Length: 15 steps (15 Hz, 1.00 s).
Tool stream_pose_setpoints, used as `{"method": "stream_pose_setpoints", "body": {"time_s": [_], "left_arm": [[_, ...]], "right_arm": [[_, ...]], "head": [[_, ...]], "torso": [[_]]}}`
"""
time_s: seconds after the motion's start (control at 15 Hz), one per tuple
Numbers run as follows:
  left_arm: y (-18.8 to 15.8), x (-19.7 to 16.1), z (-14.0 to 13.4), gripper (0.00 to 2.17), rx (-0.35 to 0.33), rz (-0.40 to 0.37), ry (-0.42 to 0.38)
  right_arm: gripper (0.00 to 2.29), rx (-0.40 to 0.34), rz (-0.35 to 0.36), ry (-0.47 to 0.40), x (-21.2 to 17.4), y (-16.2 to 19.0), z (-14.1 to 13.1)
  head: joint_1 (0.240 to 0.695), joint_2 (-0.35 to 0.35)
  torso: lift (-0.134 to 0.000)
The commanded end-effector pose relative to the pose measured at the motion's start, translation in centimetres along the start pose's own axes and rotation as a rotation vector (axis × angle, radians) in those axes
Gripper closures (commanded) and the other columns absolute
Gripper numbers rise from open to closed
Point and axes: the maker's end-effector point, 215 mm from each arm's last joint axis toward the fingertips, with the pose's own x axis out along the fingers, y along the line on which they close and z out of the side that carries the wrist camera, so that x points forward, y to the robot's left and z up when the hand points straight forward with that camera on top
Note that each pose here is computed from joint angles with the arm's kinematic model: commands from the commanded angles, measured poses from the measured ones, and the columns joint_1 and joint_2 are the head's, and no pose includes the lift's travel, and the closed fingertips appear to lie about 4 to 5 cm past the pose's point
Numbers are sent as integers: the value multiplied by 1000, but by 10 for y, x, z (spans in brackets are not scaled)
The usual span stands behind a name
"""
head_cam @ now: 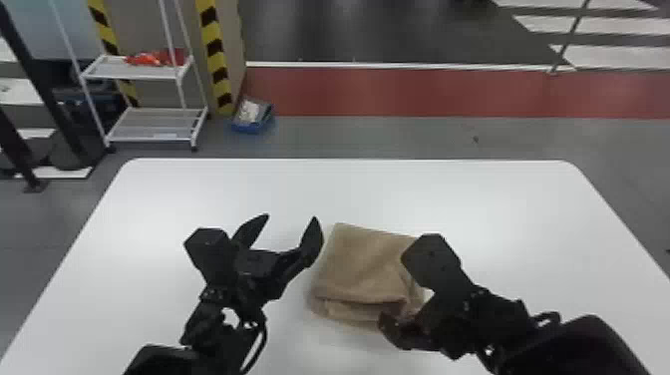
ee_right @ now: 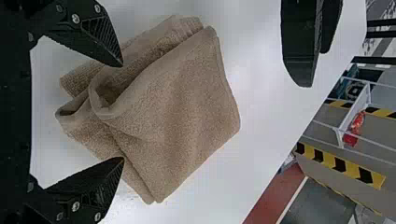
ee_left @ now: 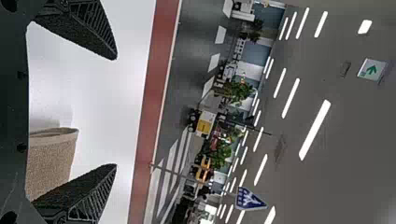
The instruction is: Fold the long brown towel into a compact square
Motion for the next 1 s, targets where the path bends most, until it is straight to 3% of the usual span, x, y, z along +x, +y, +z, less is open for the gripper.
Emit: {"method": "stream_pose_setpoints", "body": {"time_s": [0.0, 0.27, 0.67, 0.93], "left_arm": [[0, 0, 0, 46, -4, -1, 0], [1, 0, 0, 46, -4, 1, 0], [1, 0, 0, 46, -4, 1, 0], [2, -2, -3, 46, -8, 5, 4]], "right_arm": [[235, -4, -17, 5, 2, -8, 0], [424, -18, -40, 42, 13, -19, -8], [1318, -10, -19, -18, -13, -15, 7], [1656, -54, 18, -17, -24, -7, 12]], "head": [[695, -30], [695, -43], [695, -45], [695, -39]], "torso": [[-102], [-102], [-102], [-102]]}}
